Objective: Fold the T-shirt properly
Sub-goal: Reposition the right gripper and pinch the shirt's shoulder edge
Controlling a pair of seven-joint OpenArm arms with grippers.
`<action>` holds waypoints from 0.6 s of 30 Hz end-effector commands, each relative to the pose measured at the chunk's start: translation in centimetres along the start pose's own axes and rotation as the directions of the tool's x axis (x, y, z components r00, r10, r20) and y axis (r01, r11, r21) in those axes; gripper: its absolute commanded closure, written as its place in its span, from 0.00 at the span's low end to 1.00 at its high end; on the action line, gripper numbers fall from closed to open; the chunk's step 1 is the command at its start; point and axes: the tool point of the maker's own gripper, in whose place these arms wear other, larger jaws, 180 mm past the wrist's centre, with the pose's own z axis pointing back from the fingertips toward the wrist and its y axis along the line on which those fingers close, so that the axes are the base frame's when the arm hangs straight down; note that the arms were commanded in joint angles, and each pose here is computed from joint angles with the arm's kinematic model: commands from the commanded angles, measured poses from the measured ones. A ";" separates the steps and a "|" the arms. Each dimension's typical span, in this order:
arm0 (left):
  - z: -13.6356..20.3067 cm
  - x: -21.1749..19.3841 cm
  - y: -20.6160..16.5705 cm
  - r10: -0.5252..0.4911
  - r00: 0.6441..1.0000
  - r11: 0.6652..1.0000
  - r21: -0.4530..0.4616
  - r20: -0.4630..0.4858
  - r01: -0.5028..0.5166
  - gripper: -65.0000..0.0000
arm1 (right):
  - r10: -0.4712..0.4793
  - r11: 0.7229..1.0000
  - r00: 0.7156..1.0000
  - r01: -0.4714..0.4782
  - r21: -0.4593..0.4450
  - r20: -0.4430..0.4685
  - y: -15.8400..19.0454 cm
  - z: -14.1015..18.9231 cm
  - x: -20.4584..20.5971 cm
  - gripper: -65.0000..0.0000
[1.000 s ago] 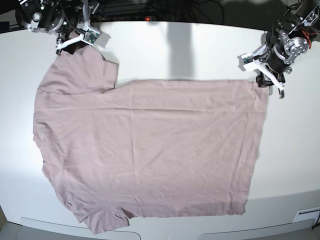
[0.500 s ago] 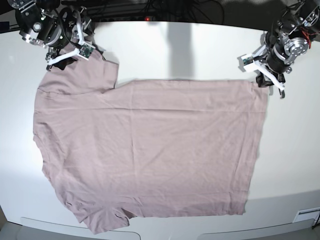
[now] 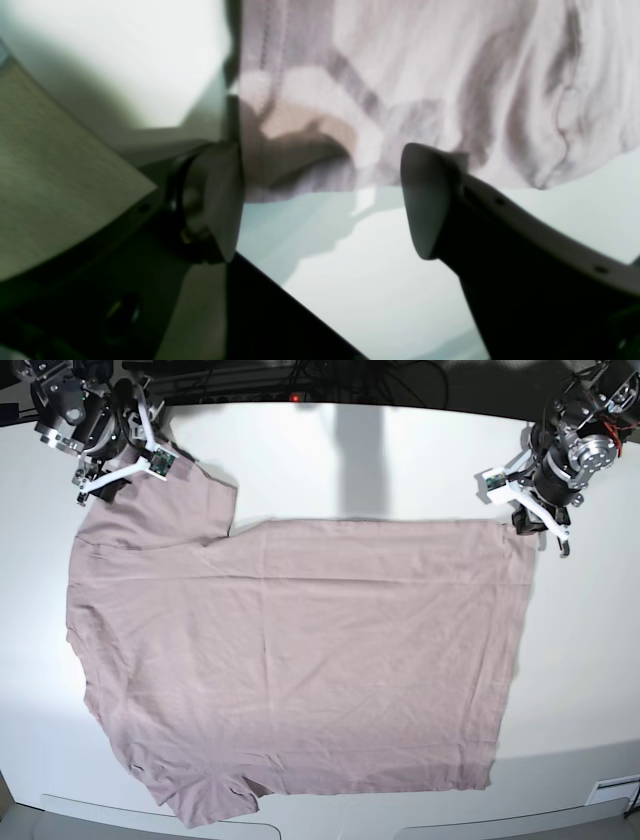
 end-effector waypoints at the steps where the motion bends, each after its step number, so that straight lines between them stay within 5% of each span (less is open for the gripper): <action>1: 0.2 -0.2 -1.2 0.000 1.000 0.998 -0.057 0.003 0.000 1.00 | 0.026 0.997 0.999 -0.029 -0.065 -0.038 -1.6 0.3 -0.9 0.26; 6: 0.2 -0.2 -1.2 0.000 1.000 0.998 -0.057 0.003 0.000 1.00 | 0.041 0.996 0.998 -0.036 -0.077 0.055 -1.7 0.2 0.8 0.26; 13: 0.2 -0.2 -1.2 0.000 1.000 0.998 -0.058 0.003 0.000 1.00 | 0.083 0.991 0.996 -0.085 -0.108 -0.025 -2.2 -0.7 -1.3 0.28; 18: 0.2 -0.2 -1.3 0.000 1.000 0.998 -0.058 0.003 0.000 1.00 | 0.102 0.993 0.995 -0.103 -0.061 -0.024 -1.4 -0.9 -1.4 0.47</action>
